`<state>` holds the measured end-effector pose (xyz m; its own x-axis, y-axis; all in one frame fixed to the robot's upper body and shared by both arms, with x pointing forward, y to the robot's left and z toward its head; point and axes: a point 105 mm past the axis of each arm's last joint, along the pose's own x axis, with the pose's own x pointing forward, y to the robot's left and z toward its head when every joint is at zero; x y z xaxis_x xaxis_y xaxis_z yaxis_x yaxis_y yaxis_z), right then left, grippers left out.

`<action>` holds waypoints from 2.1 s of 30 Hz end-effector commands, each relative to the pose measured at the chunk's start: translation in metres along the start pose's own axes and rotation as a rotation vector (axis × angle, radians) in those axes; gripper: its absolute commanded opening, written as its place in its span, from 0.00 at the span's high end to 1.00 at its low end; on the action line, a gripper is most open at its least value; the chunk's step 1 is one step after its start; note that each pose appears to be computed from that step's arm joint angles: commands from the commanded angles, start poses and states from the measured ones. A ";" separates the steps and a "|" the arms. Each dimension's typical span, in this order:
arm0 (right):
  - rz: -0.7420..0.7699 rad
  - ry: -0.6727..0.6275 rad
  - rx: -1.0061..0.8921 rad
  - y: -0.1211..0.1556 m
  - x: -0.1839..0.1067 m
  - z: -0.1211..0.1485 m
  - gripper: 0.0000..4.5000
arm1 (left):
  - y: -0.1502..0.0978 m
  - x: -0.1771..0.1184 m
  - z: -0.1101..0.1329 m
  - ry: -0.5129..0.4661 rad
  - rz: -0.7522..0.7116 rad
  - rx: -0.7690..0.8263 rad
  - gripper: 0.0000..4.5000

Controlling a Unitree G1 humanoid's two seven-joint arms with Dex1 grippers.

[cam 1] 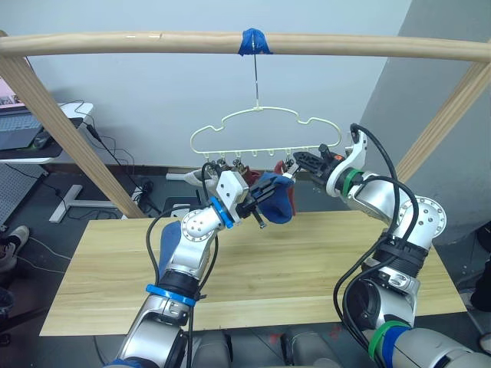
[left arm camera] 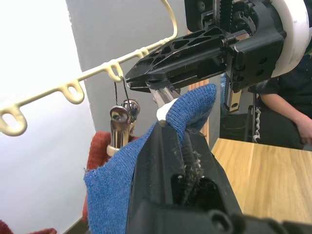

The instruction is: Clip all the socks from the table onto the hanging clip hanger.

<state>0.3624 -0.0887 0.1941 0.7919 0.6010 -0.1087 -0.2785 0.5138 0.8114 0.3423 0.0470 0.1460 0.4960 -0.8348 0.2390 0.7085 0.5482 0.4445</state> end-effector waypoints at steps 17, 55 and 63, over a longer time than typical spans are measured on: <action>0.066 0.028 0.009 0.016 -0.001 -0.005 0.13 | 0.004 0.019 0.022 -0.078 -0.031 0.038 1.00; -0.186 -0.362 -0.883 -0.020 -0.048 0.004 0.00 | 0.011 -0.071 0.019 0.248 -0.086 -0.590 0.01; -0.255 -0.406 -0.991 -0.028 -0.038 0.001 0.44 | 0.018 -0.080 0.022 0.337 -0.018 -0.602 0.00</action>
<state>0.3420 -0.1287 0.1652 0.9653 0.2478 0.0828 -0.2465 0.9688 -0.0261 0.3052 0.1212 0.1404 0.5315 -0.8386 -0.1197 0.8196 0.5448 -0.1775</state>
